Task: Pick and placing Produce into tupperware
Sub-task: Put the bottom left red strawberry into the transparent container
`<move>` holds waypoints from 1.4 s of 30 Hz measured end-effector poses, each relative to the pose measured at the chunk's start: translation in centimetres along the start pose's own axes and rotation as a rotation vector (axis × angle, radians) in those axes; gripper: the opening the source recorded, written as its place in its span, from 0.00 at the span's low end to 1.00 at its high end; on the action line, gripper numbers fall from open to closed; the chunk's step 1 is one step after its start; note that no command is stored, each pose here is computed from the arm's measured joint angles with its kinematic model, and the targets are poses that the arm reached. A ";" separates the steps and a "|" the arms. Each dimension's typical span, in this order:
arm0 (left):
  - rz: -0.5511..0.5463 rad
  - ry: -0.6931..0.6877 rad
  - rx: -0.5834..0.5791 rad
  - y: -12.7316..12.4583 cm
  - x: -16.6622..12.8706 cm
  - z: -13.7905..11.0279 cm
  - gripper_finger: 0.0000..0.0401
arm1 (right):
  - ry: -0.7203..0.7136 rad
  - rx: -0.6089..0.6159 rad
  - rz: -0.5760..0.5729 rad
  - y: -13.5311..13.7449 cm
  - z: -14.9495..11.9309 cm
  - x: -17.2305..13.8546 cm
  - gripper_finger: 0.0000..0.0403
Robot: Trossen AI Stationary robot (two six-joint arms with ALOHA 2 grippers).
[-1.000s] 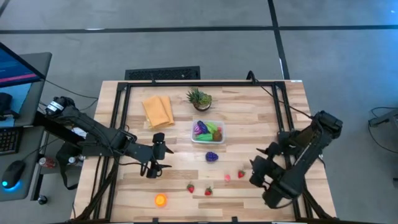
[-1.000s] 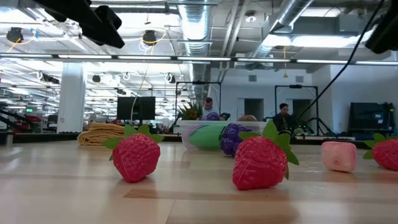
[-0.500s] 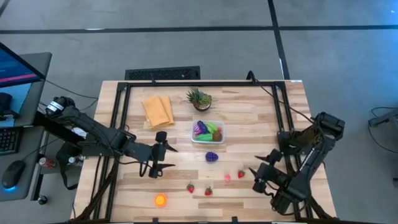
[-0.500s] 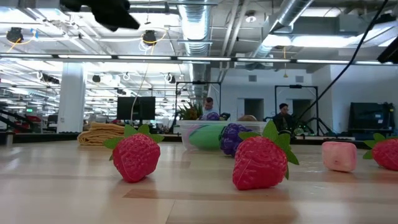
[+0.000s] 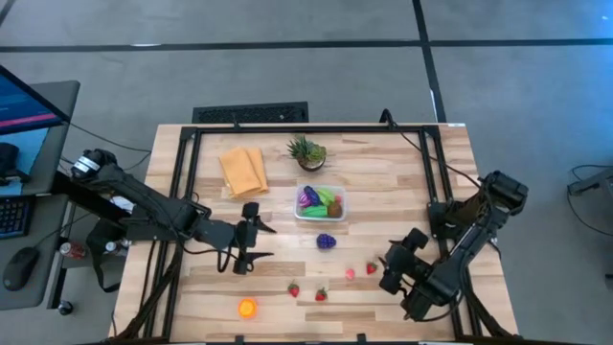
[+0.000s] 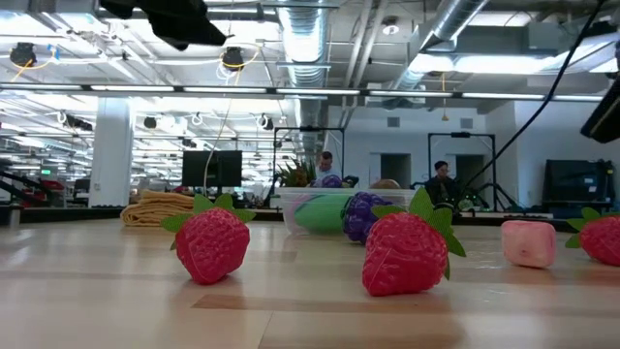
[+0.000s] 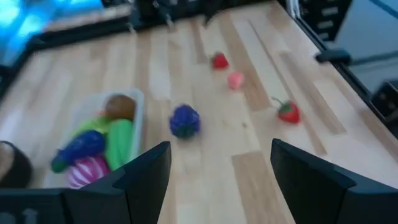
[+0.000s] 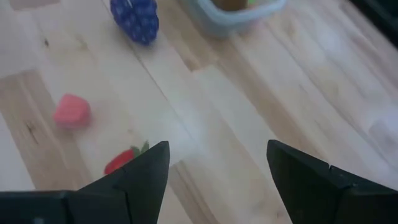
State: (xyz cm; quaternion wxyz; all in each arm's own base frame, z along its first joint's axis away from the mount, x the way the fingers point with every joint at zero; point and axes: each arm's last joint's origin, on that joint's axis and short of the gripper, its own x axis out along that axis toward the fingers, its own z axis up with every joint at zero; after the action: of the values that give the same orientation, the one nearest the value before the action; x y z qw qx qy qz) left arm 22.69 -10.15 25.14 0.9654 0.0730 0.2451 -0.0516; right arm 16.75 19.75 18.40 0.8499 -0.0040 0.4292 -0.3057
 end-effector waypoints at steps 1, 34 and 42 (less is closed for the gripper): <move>-0.020 0.012 -0.002 -0.2 0.4 -0.2 0.66 | -0.012 -0.001 0.002 0.0 -0.1 -0.1 0.66; -0.306 0.052 -0.001 -4.7 10.7 -5.0 0.66 | -0.354 -0.004 0.097 -0.8 -4.0 -2.4 0.66; -0.332 0.034 0.059 -4.1 10.9 -4.9 0.66 | -0.360 -0.005 0.098 -0.8 -4.0 -2.5 0.66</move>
State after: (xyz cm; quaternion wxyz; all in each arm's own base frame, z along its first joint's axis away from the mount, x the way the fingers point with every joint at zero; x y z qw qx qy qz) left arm 29.41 -14.09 15.16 0.9367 0.0605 0.2684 -0.2164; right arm 12.31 21.37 17.89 0.9269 -0.0399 0.2704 -0.2572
